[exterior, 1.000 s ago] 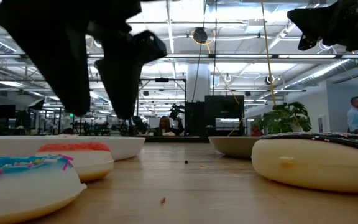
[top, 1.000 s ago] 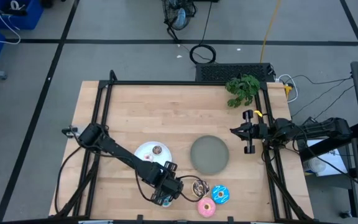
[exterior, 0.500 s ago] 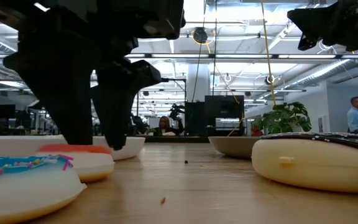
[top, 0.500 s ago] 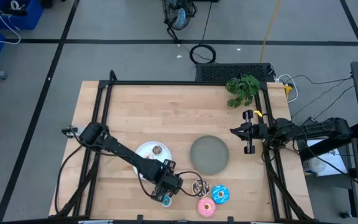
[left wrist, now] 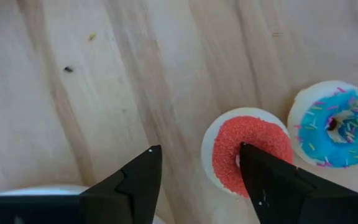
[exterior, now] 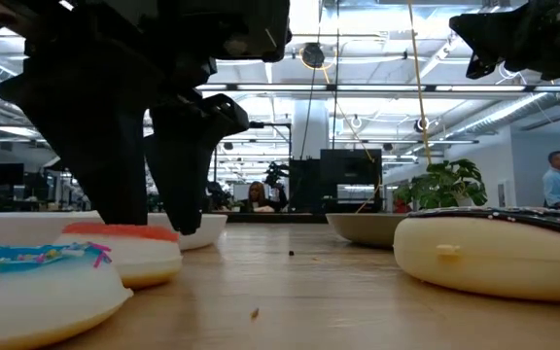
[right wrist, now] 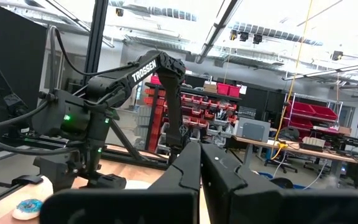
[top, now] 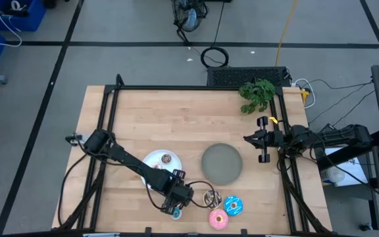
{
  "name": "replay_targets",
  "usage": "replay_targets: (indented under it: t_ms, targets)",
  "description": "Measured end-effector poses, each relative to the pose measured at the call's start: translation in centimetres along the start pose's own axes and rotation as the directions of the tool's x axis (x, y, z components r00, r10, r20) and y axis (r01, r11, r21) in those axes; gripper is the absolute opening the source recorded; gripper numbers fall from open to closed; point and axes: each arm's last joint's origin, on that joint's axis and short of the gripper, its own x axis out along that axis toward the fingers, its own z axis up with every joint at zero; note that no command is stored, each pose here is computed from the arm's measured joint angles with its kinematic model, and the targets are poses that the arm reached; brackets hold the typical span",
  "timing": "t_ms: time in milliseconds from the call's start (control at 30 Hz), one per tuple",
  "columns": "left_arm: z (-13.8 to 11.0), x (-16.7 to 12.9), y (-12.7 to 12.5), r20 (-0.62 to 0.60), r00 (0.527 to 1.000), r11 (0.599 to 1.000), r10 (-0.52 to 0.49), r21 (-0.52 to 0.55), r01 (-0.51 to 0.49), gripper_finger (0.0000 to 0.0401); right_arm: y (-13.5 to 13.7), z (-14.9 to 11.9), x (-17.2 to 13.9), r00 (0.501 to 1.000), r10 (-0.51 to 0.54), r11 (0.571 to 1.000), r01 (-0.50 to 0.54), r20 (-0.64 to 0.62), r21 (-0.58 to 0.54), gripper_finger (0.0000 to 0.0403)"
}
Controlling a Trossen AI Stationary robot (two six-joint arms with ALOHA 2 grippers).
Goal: Pick & Place donuts
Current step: Put the mini orange donut on the white plate
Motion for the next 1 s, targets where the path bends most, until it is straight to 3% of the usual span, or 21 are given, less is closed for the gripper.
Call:
replay_targets:
  t_ms: [367, 1000]
  targets:
    - [-0.1, -0.1, -0.2, -0.028, 0.997, 0.997, -0.073, -0.027, 0.072, 0.0245, 0.0, 0.0, 0.0, 1.000, 0.000, 1.000, 0.000, 0.000, 0.000, 0.0000]
    - [-1.6, 2.1, 0.2, 0.009, 0.996, 0.995, -0.088, -0.053, 0.088, 0.0161, 0.0, 0.0, 0.0, 1.000, 0.000, 1.000, 0.000, 0.000, -0.002, 0.0000]
